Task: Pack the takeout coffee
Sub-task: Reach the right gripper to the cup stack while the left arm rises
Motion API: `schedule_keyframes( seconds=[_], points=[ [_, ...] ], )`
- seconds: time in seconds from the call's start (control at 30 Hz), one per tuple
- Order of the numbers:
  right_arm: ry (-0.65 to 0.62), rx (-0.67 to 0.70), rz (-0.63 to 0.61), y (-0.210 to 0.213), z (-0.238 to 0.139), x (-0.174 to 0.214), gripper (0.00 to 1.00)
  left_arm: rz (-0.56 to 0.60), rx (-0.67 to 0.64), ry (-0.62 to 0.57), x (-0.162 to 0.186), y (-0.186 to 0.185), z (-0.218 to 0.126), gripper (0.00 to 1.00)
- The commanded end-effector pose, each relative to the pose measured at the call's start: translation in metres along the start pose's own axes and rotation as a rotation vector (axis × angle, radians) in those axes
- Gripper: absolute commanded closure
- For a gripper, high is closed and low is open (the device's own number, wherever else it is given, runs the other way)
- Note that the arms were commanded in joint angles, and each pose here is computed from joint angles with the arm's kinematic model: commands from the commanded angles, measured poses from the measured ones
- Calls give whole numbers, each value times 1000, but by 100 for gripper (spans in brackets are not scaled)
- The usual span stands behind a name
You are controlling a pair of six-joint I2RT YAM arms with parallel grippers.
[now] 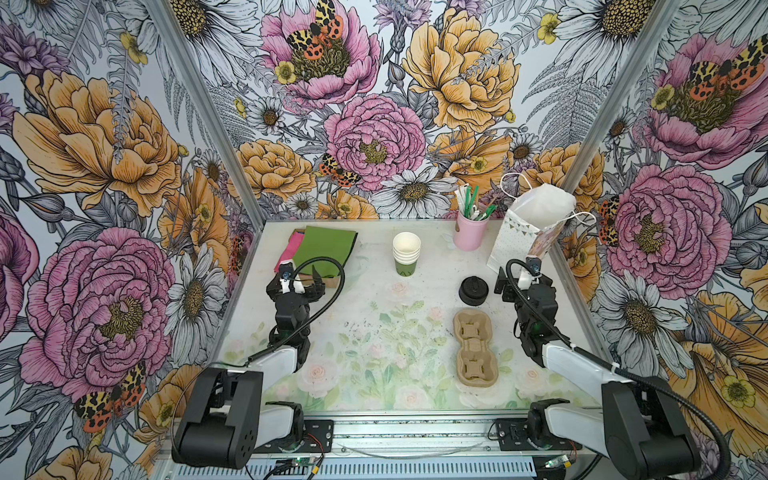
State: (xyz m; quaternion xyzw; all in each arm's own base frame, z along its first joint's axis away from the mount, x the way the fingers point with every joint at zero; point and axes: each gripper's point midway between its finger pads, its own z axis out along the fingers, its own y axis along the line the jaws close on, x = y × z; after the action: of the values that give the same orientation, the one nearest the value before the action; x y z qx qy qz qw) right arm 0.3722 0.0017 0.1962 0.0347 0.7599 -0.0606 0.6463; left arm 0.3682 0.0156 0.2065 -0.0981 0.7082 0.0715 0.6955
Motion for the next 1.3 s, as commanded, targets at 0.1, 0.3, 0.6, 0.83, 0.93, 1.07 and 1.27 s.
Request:
schedule_keyframes(
  seconds=[0.1,0.3,0.6,0.83,0.93,1.07,1.27],
  points=[
    [8,-36,35,9,-29,-51,1,-132,22,8,-34,-11,-21,1],
    [-22,-201,47,45,-61,-110,1,-334,336,92,-58,-65,-49,1],
    [193,-434,-35,144,-49,-117,6,-336,699,361,-55,-151,-102,1],
    [406,-466,-77,201,-9,-87,10,-123,804,402,-65,-170,-126,1],
    [462,-456,-79,213,6,-76,13,-87,800,355,-76,-169,-124,1],
    [535,-467,-84,229,21,-63,15,-41,860,315,-85,-175,-130,1],
    [599,-475,-70,243,32,-56,25,15,913,304,-79,-178,-138,1]
  ],
)
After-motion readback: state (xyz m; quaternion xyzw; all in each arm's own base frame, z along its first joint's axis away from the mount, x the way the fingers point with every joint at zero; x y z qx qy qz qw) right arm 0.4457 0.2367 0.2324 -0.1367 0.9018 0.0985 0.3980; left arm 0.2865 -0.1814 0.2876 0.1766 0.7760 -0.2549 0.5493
